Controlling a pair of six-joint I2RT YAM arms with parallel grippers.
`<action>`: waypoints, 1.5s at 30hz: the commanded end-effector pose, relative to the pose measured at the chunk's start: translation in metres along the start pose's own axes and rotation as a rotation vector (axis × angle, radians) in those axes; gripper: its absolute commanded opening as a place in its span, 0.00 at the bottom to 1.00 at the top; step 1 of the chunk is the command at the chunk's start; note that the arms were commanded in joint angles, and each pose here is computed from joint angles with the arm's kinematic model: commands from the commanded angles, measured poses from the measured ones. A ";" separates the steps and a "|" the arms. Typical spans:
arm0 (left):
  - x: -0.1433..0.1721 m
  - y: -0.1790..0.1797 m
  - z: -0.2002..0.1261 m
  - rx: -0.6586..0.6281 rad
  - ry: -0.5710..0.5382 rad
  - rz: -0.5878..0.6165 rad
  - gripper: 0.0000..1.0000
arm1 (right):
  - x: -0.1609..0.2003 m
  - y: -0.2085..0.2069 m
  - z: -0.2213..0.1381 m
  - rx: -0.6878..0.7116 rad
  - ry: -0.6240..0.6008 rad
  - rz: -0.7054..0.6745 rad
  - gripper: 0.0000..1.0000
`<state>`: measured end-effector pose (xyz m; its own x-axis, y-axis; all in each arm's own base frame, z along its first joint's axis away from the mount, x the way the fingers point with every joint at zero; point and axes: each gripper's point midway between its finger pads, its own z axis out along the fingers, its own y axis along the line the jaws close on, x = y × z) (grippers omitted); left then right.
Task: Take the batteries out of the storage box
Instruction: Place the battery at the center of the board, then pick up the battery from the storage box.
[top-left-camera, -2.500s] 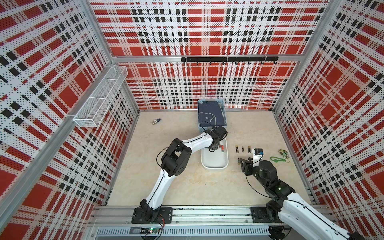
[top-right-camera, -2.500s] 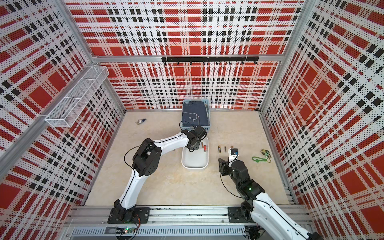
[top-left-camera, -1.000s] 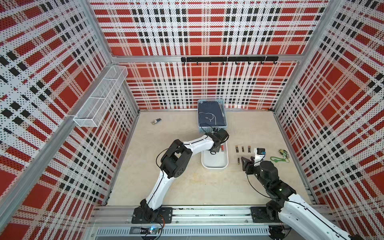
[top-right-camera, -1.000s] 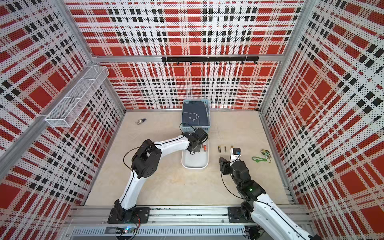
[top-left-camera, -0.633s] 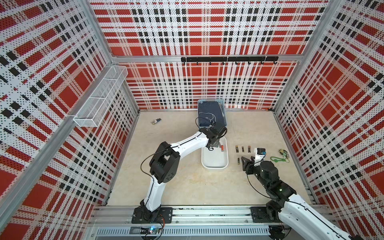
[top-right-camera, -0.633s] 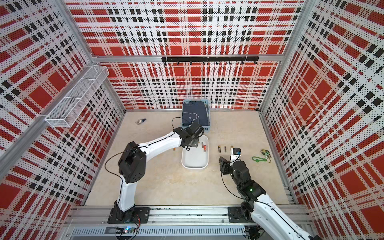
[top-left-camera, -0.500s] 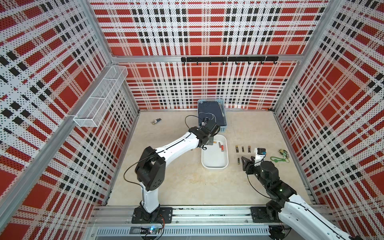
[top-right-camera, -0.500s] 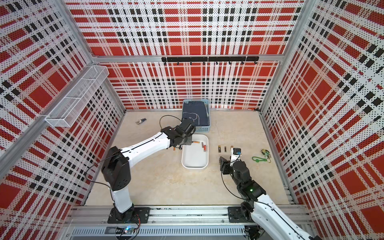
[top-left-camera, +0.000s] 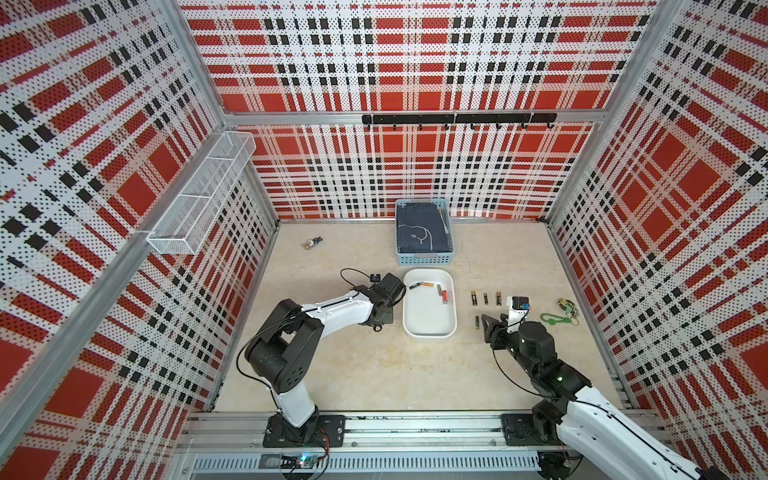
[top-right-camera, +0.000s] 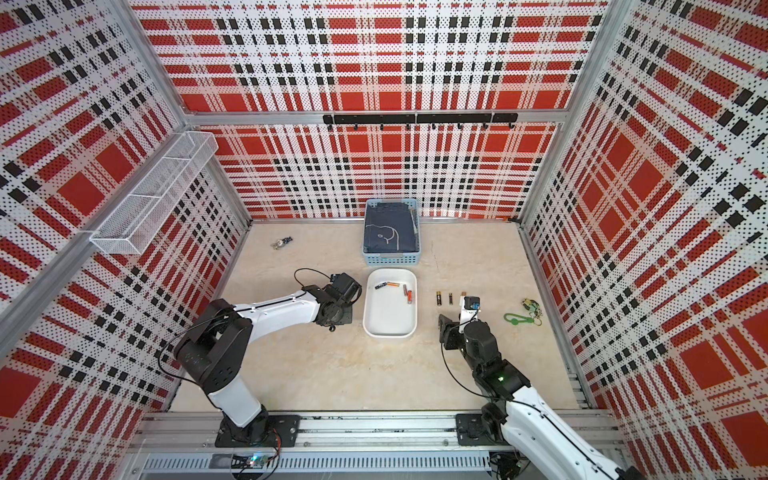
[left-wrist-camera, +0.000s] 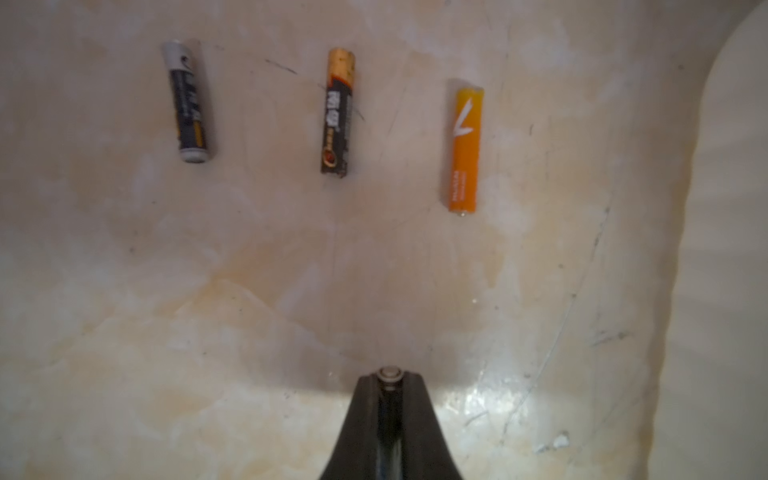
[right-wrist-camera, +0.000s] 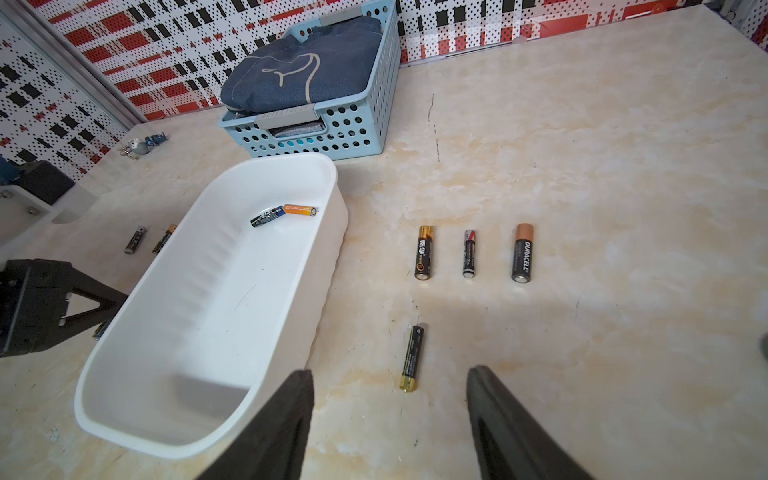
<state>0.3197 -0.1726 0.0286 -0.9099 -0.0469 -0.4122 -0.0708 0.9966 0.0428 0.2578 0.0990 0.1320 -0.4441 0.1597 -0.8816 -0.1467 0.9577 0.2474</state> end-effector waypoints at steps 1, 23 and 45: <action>-0.007 -0.015 0.006 0.039 -0.022 -0.008 0.00 | -0.004 0.002 0.000 -0.010 -0.013 -0.001 0.66; -0.026 -0.030 -0.014 0.088 -0.063 -0.007 0.34 | -0.048 0.027 0.014 0.026 0.104 -0.004 0.63; -0.066 0.065 -0.165 0.221 -0.829 -0.309 0.49 | -0.022 0.119 0.177 0.238 0.634 -0.243 0.54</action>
<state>0.3086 -0.1226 0.2042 -0.3674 -0.3136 -0.8756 -0.1495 0.9491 -0.2772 0.4090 0.2566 0.1224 -0.8316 -0.1485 -0.5352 -0.1494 0.9879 -0.0419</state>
